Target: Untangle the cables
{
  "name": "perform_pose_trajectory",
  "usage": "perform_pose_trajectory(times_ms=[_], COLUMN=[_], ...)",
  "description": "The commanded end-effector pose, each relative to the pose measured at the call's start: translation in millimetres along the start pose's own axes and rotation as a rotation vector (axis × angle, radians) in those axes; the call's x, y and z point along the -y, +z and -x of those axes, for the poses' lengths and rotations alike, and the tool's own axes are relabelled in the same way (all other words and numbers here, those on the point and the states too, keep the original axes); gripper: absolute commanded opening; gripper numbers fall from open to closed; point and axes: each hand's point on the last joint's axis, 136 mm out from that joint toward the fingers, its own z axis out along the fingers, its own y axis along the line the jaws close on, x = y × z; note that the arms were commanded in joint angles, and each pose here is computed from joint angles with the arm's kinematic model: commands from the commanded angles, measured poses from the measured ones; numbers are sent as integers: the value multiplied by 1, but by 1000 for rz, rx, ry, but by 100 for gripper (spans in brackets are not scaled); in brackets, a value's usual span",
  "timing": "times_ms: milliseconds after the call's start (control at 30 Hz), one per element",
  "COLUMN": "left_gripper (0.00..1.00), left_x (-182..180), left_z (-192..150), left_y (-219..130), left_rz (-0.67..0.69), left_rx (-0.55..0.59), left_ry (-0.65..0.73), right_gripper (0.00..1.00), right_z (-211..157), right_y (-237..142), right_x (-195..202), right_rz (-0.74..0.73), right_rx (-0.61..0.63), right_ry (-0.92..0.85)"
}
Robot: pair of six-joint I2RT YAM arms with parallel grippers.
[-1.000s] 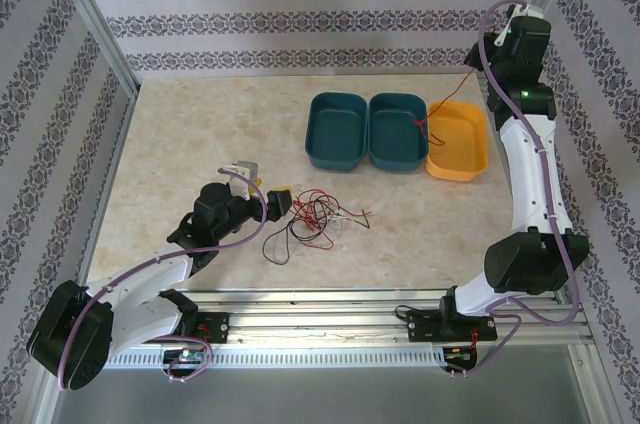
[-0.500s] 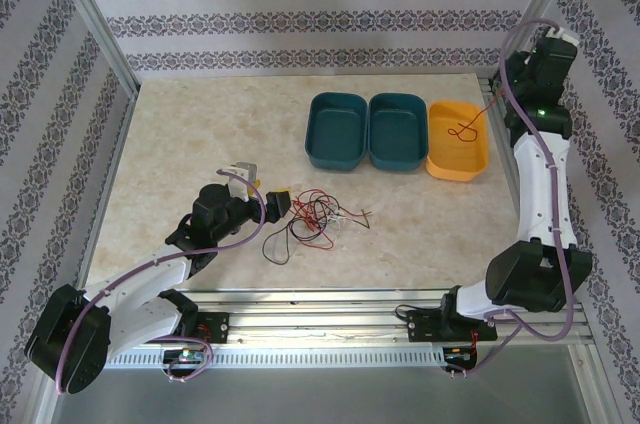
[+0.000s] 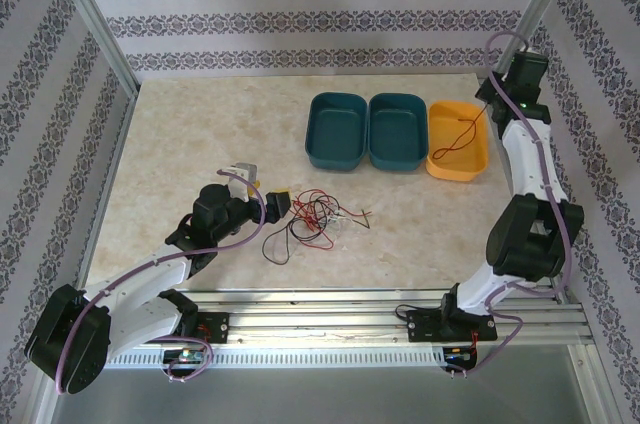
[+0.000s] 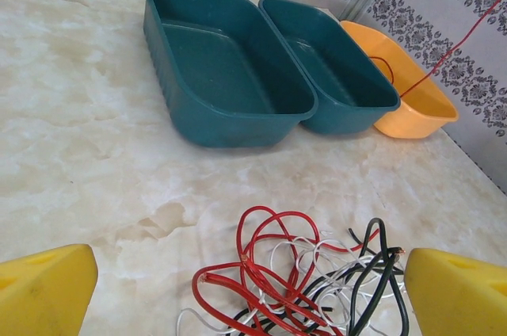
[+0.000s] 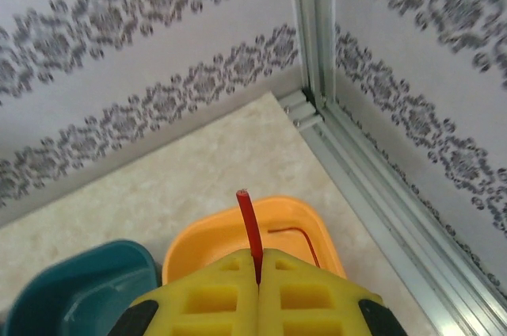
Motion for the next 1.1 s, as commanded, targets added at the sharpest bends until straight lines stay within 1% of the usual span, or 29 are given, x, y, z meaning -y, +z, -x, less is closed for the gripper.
perform_pose_trajectory(times_ms=[0, 367, 500, 567, 733, 767, 800, 833, 867, 933, 1067], left_gripper=[99, 99, 99, 99, 99, 99, 99, 99, 99, 99, 99], left_x=[-5, -9, -10, -10, -10, -10, -10, -10, -11, -11, -11], left_z=[0, -2, -3, -3, -2, -2, -2, -2, -3, -3, -3], left_y=[-2, -2, -3, -3, -4, -4, -4, -3, -3, -3, -4], left_rz=[27, 47, 52, 53, 54, 54, 54, 55, 55, 56, 56], left_rx=[-1, -5, -9, -10, -6, -7, -5, -7, -8, -10, -11], left_ry=[-3, -9, -15, -17, -23, -24, -26, -27, -26, -29, -31], right_gripper=[0, 0, 6, 7, 9, 13, 18, 26, 33, 42, 47], right_z=[-14, -86, -110, -120, -133, -135, -136, -138, -138, -140, -135], right_y=[15, 64, 75, 79, 85, 86, 87, 88, 88, 89, 86], right_x=[-10, -3, -1, 1, 10, 10, 11, 10, 10, 9, 4], right_rz=[11, 9, 16, 10, -22, -25, -25, -21, -17, -14, 5], right_rx=[-60, -340, -412, -447, -488, -495, -501, -507, -511, -519, -513], right_ry=[-63, -73, -66, -64, -55, -57, -55, -54, -53, -51, -36])
